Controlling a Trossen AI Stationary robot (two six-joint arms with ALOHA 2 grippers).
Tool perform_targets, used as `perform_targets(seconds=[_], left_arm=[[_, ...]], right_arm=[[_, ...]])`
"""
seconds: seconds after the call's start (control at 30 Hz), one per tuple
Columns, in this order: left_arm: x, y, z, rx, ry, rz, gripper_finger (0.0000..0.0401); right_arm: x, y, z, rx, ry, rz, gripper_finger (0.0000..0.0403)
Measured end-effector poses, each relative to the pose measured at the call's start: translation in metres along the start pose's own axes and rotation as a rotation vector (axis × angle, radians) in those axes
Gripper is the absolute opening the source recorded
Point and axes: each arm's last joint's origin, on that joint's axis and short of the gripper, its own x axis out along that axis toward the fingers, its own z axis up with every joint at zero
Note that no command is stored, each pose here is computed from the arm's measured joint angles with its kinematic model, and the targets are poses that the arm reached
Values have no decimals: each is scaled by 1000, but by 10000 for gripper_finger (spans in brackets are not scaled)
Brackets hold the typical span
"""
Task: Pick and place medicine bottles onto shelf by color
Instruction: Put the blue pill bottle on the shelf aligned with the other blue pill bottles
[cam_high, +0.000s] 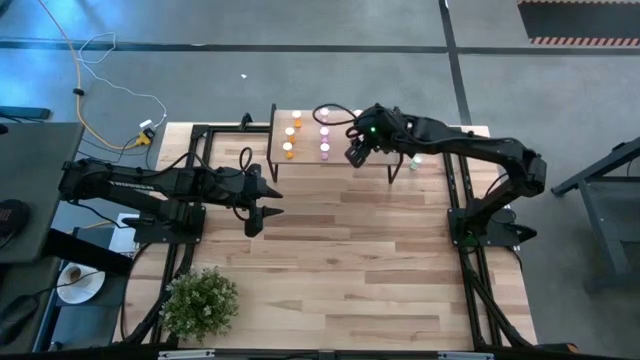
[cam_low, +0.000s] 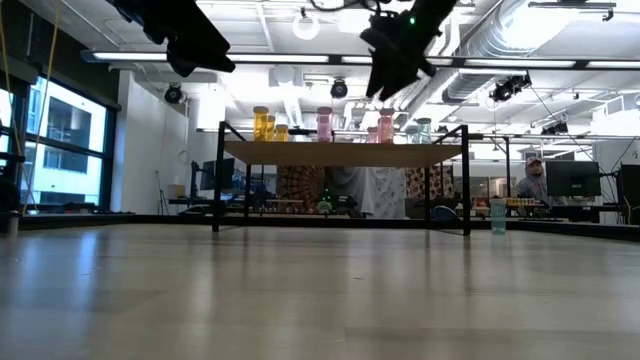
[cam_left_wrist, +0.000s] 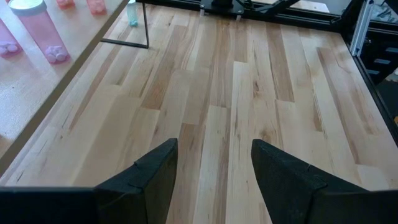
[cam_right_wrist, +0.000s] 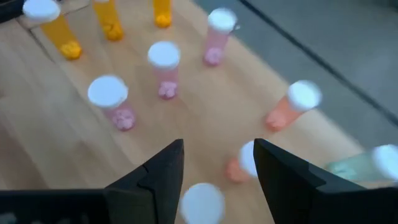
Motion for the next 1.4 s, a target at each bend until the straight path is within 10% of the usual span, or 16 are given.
perform_targets(seconds=[0.37, 0.73, 1.4], left_arm=[[0, 0, 0, 0, 0, 0, 196], [0, 0, 0, 0, 0, 1, 196], [0, 0, -1, 27, 8, 2, 196]], right_arm=[[-31, -14, 11, -66, 34, -217, 186], [-72, -46, -32, 94, -38, -428, 186], [-54, -116, -114, 524, 62, -392, 186]])
